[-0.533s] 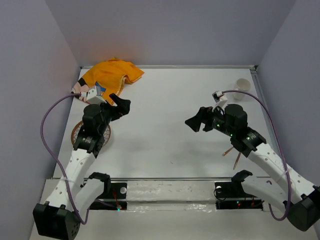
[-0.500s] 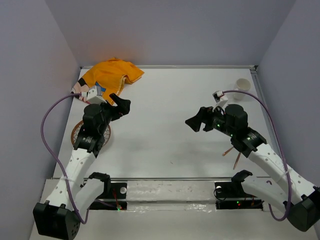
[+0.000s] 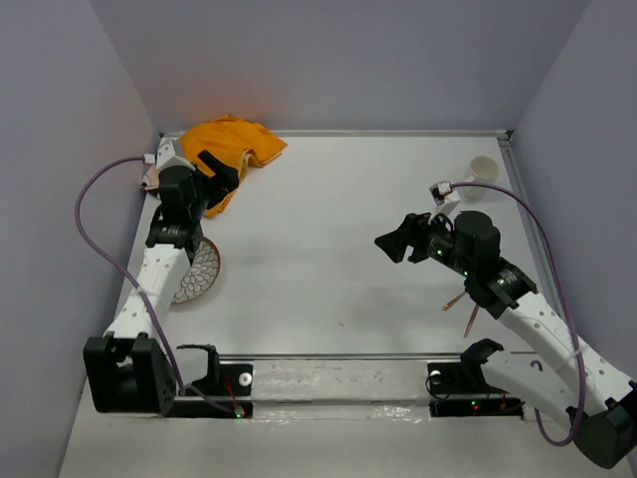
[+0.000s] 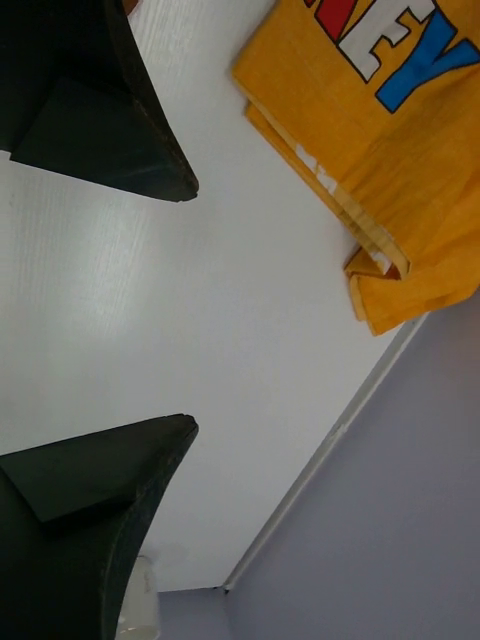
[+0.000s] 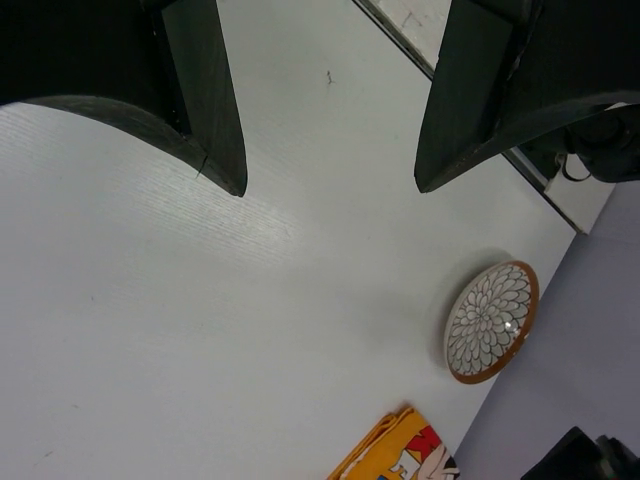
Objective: Set the dinner table for one person
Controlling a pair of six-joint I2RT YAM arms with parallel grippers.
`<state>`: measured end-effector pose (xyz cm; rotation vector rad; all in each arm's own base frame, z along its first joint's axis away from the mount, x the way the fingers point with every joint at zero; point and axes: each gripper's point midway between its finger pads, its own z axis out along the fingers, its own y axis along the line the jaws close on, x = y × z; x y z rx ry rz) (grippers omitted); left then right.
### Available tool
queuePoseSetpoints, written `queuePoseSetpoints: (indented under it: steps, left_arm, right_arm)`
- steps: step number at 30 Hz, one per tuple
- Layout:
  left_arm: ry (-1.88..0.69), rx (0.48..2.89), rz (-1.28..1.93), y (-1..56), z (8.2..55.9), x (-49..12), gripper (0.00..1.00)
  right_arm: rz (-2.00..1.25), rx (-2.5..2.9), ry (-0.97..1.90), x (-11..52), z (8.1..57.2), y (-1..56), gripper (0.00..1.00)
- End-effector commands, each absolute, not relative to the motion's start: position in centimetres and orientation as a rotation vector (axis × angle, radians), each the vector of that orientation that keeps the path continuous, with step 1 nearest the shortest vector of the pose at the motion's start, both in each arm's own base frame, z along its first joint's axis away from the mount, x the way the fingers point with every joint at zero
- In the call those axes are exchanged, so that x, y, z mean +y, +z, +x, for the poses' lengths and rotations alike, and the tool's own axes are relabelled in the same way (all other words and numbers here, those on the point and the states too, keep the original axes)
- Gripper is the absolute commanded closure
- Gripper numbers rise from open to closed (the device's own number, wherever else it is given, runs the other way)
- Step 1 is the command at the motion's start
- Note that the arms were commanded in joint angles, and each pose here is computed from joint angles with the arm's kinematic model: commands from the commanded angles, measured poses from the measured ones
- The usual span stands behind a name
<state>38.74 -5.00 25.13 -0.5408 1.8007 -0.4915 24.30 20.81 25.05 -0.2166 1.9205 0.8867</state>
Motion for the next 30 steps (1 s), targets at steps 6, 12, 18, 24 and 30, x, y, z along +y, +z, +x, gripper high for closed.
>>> queuePoseSetpoints:
  steps: [6, 12, 18, 24, 30]
  left_arm:
    - [-0.377, 1.822, -0.87, 18.5, 44.1, 0.3, 0.34]
    - [-0.268, 1.82, -1.04, 14.2, 45.2, 2.5, 0.33]
    - [-0.183, 1.772, -1.203, 10.6, 45.6, 6.1, 0.34]
    - [-0.163, 1.813, -1.247, 7.7, 46.7, 7.5, 0.35]
    - [-0.222, 1.859, -1.237, 5.9, 48.0, 6.5, 0.41]
  right_arm:
    - [-0.236, 1.887, 0.888, 20.7, 23.8, 25.5, 0.27]
    - [-0.252, 1.907, 0.909, 21.3, 23.9, 24.8, 0.27]
    - [-0.258, 1.914, 0.918, 21.5, 23.8, 24.6, 0.27]
    - [-0.265, 1.926, 0.928, 21.8, 23.9, 24.1, 0.27]
    - [-0.266, 1.941, 0.937, 22.2, 24.2, 23.5, 0.27]
